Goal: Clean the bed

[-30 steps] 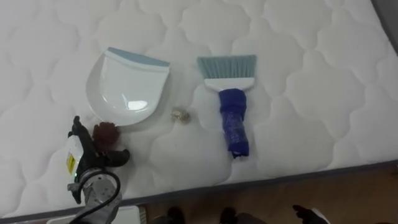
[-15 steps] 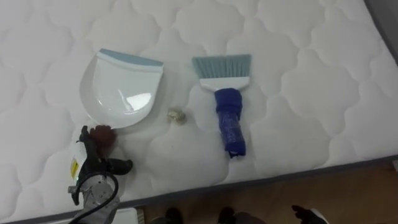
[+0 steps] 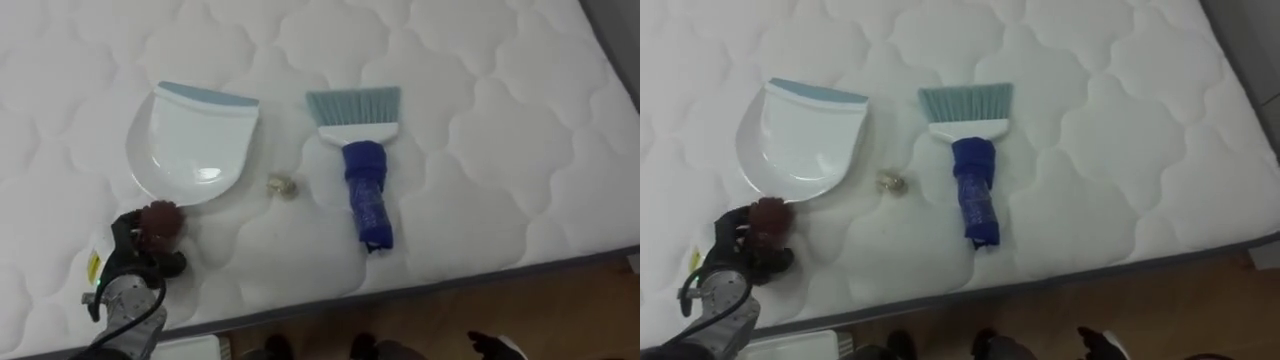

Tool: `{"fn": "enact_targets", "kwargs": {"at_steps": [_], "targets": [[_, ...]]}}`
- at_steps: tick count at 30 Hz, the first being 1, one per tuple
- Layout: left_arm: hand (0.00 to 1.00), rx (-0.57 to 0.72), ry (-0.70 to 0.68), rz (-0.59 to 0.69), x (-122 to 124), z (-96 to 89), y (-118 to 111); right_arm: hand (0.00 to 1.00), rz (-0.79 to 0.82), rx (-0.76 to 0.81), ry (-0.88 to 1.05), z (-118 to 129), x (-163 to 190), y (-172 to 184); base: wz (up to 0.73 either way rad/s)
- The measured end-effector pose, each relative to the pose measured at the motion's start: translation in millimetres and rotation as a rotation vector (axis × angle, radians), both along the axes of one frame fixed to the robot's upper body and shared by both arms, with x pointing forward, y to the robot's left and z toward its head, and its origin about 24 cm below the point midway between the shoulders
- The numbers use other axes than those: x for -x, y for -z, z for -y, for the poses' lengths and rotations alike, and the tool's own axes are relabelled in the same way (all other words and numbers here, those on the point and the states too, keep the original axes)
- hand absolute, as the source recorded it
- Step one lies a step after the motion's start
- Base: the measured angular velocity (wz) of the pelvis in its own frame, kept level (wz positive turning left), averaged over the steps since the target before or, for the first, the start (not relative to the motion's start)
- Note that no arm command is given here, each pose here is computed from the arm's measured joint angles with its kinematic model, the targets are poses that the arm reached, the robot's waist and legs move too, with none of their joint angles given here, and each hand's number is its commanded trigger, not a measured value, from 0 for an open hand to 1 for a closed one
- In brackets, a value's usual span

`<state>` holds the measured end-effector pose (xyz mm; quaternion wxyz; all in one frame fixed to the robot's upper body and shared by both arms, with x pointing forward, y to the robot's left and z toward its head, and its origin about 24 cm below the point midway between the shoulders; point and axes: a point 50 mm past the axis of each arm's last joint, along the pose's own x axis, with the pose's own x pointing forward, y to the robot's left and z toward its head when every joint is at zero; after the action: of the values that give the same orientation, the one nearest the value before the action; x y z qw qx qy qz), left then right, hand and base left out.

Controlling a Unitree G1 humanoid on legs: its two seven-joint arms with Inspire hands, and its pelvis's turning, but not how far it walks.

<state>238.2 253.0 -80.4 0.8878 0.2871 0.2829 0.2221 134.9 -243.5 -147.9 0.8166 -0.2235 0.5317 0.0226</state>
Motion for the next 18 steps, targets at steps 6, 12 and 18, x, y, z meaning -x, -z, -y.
{"fn": "enact_targets", "kwargs": {"at_steps": [6, 12, 18], "targets": [[1.0, -0.006, -0.011, -0.058, 3.9, -2.8, 4.5, 0.0, 0.001, -0.006, 0.016, 0.2, 0.4, 0.1, 0.0], [1.0, 0.039, -0.005, -0.078, 4.5, 4.6, 8.6, 0.0, 0.005, -0.005, 0.038, 0.0, 0.2, 0.2, 0.0], [1.0, 0.054, -0.007, -0.103, 7.5, 6.1, 12.2, 0.0, 0.011, -0.004, 0.038, -0.5, -1.6, -0.3, 0.0]]}}
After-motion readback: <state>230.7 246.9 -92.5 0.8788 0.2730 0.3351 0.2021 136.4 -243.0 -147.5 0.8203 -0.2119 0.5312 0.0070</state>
